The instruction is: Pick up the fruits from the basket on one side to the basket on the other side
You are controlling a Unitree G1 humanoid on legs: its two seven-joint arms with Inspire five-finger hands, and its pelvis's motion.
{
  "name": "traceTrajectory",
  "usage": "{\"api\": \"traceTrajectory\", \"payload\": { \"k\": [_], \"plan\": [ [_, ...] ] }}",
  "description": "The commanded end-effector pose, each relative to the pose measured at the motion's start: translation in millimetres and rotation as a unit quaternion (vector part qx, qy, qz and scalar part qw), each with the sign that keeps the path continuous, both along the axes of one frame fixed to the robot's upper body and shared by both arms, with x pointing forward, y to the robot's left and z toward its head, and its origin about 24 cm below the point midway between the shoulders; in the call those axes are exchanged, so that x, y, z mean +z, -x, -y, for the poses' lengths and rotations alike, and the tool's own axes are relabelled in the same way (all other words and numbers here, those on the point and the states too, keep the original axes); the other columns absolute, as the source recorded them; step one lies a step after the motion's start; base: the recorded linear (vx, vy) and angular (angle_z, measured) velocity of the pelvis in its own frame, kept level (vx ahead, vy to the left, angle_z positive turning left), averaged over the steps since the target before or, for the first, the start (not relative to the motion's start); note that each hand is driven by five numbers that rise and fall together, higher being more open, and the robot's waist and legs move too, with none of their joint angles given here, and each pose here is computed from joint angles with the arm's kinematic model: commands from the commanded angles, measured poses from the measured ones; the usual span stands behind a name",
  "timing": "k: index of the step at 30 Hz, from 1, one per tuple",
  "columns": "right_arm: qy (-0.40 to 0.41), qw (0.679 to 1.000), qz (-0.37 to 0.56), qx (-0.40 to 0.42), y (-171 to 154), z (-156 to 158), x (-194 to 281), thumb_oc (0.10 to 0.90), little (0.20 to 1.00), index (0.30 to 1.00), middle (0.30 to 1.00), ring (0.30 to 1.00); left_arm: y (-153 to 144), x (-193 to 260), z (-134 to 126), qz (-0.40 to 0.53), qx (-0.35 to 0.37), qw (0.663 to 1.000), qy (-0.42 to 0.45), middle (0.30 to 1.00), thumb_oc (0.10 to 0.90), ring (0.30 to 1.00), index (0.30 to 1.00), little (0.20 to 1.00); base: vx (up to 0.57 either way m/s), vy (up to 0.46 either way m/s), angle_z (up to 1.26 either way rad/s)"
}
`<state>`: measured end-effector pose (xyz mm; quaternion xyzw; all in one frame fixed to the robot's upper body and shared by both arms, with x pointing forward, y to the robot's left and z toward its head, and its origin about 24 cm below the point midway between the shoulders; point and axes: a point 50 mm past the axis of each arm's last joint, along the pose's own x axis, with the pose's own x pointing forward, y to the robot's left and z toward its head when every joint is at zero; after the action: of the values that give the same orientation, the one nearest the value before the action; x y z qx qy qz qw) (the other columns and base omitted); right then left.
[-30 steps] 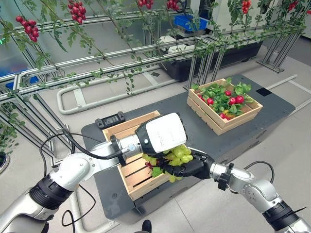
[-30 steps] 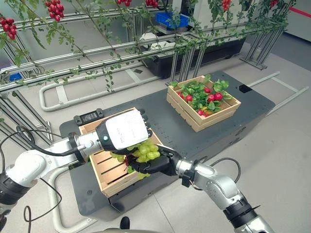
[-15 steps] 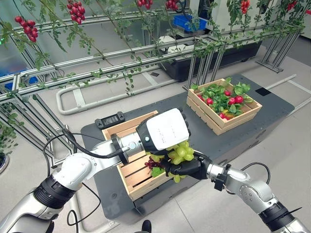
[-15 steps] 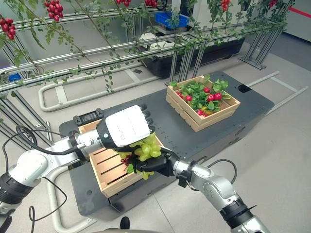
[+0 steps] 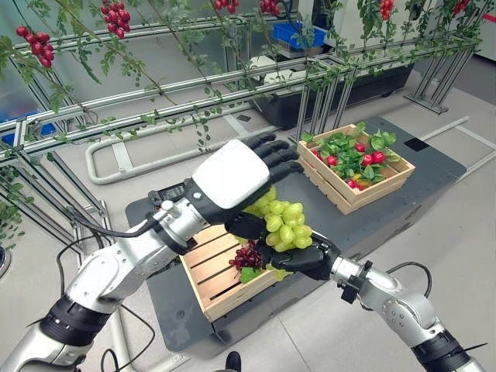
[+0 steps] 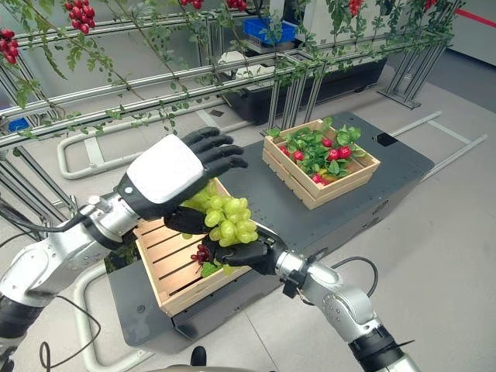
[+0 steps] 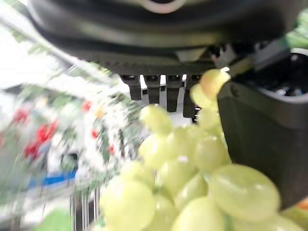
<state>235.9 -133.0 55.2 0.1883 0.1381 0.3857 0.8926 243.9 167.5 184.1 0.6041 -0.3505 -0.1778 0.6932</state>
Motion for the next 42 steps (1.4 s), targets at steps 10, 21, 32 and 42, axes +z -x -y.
{"api": "traceTrajectory", "payload": {
  "k": [10,21,32,42],
  "plan": [
    [-0.048,0.985,0.112,-0.120,-21,44,45,0.400,0.300,0.300,0.300,0.300,-5,20,-50,-0.186,-0.001,0.971,0.148,0.900,0.800,0.900,0.900,0.900,-0.04,-0.045,-0.03],
    [-0.049,0.986,0.136,-0.079,-26,28,44,0.400,0.300,0.300,0.300,0.300,4,9,-41,-0.320,-0.163,0.881,0.307,0.900,0.800,0.900,0.900,0.900,-0.06,0.197,-0.60],
    [-0.092,0.983,0.112,-0.116,-27,12,29,0.400,0.300,0.300,0.300,0.300,-10,-19,10,-0.424,-0.357,0.709,0.435,0.900,0.800,0.900,0.900,0.900,-0.15,0.336,-0.46],
    [-0.120,0.979,0.129,-0.102,-28,8,38,0.400,0.300,0.300,0.300,0.300,-12,-31,18,-0.440,-0.340,0.673,0.487,0.900,0.800,0.900,0.900,0.900,-0.13,0.073,-0.67]
  ]
}}
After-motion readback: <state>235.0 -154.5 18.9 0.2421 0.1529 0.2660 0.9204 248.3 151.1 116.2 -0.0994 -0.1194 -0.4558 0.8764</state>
